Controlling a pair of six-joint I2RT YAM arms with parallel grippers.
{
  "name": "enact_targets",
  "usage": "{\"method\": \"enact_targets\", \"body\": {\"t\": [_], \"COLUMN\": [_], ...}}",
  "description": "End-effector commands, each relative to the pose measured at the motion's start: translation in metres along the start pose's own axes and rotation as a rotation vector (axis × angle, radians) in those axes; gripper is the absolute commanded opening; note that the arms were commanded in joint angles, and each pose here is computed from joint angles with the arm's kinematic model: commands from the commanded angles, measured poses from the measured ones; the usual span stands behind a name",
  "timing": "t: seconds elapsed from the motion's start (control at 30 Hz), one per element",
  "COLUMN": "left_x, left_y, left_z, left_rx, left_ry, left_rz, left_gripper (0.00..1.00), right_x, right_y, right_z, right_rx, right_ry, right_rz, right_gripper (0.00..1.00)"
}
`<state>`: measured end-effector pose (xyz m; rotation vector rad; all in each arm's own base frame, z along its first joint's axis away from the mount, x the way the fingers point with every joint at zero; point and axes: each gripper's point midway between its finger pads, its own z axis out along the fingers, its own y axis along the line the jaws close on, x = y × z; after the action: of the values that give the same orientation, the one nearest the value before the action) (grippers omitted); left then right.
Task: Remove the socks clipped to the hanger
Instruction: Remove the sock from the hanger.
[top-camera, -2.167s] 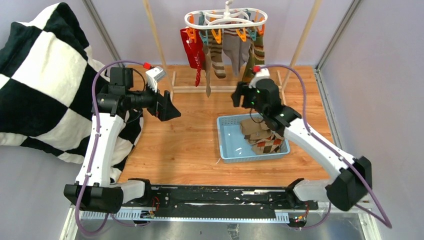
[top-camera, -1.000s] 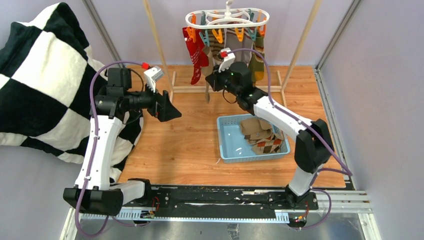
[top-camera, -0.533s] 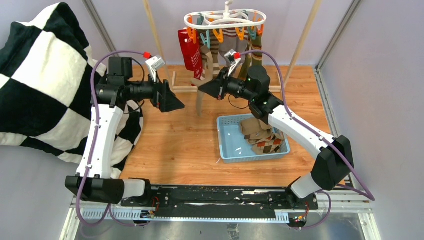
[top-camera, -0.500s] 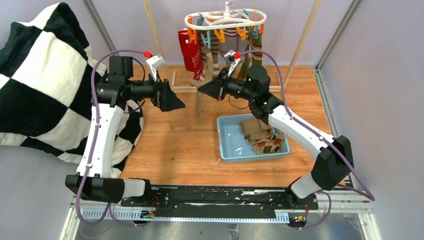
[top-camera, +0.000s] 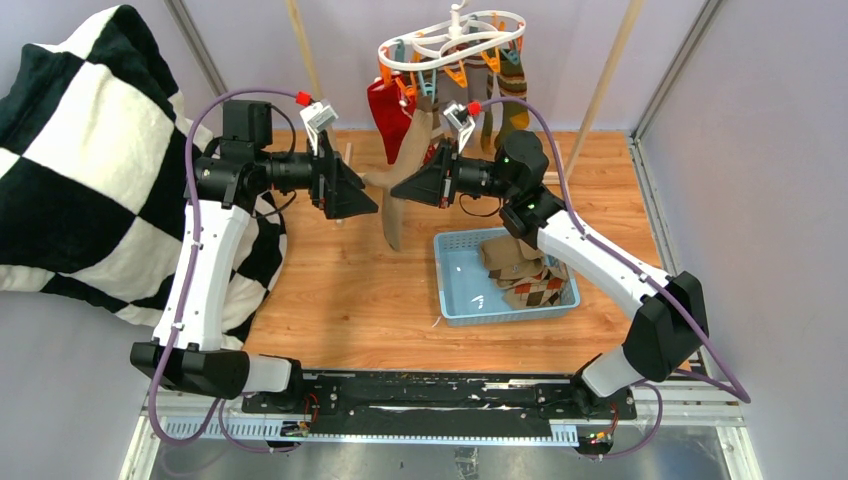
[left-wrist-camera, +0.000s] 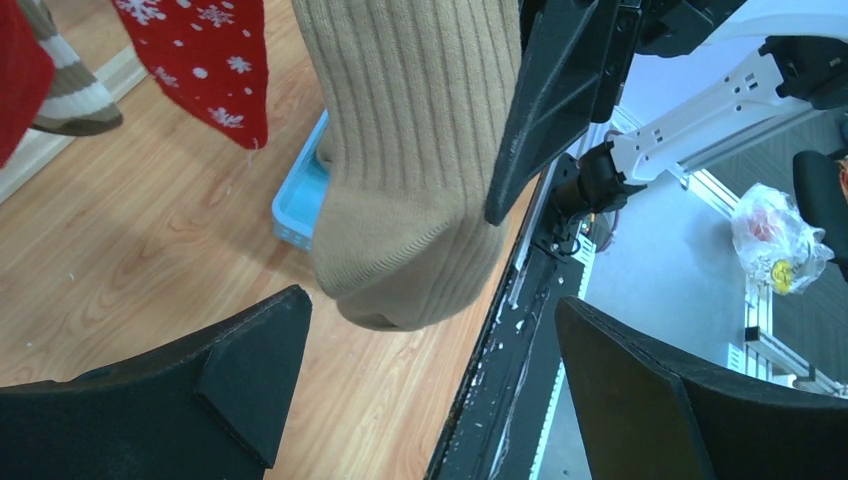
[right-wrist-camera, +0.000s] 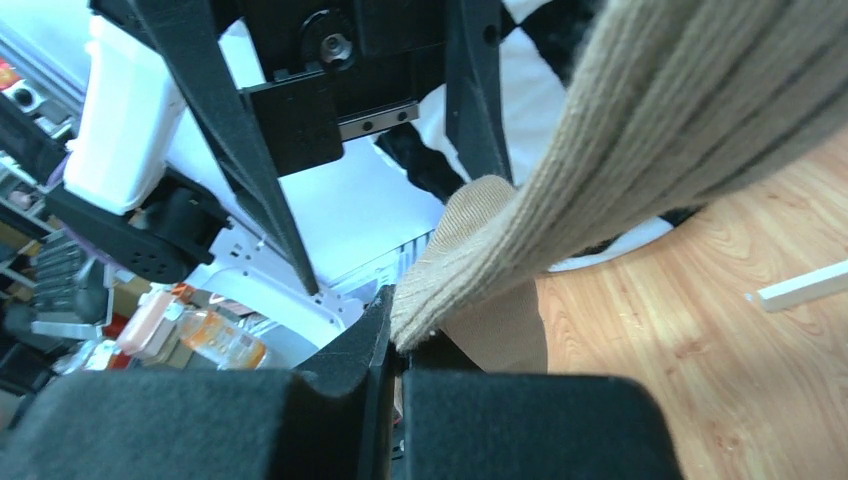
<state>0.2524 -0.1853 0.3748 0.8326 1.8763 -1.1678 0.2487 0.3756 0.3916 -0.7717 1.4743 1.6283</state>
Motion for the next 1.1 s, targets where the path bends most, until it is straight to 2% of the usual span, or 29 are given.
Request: {"method": "enact_targets", "body": {"t": [0.0,0.33,0.43,0.57,0.7,0.87,0.93,1.07], "left_x": [-0.011,-0.024,-0.03,-0.028,-0.022,-0.02,-0.019,-0.02], "left_y": [-0.016,-0.024,-0.027,-0.026,-0.027,-0.031,-0.031,-0.029], "left_z": [-0.004,0.007,0.011,0.012,0.011,0.009,0.009,0.009], "left_rx": [0.043,0.142,0.163,0.157,0.157,0.154,0.15,0.134], "left_ry": [-0.027,-0.018,-0.015,-0.012,-0.007,-0.01,-0.009,-0.008], "left_rz": [0.088,0.033,0.017,0.022,0.023,0.028,0.024,0.019], "left_gripper": [1.0,0.99,0.93,0.77,0.52,0.25,0.16,0.0], "right_x": [-0.011,-0.006,-0.009,-0.013,-0.013,-0.015,-0.015,-0.021], "right_y": [0.04,0.045,0.047,0.051,0.052,0.053,0.052,0.033], "right_z": [-0.005,-0.009,-0.009,-0.011,-0.014,-0.018,-0.018,-0.023], "right_rx": [-0.128,-0.124,-0.121,-0.125,-0.109,-0.103,-0.093,0.024], "right_ry": [0.014,0.045,0.043,0.043,0.043,0.039,0.039,0.007], "right_rz": [-0.011,-0.006,-0.018,-0.028,-0.041,-0.049,-0.052,-0.052], "right_gripper": [0.0,0.0,0.0,0.01,0.06,0.08,0.17,0.49]}}
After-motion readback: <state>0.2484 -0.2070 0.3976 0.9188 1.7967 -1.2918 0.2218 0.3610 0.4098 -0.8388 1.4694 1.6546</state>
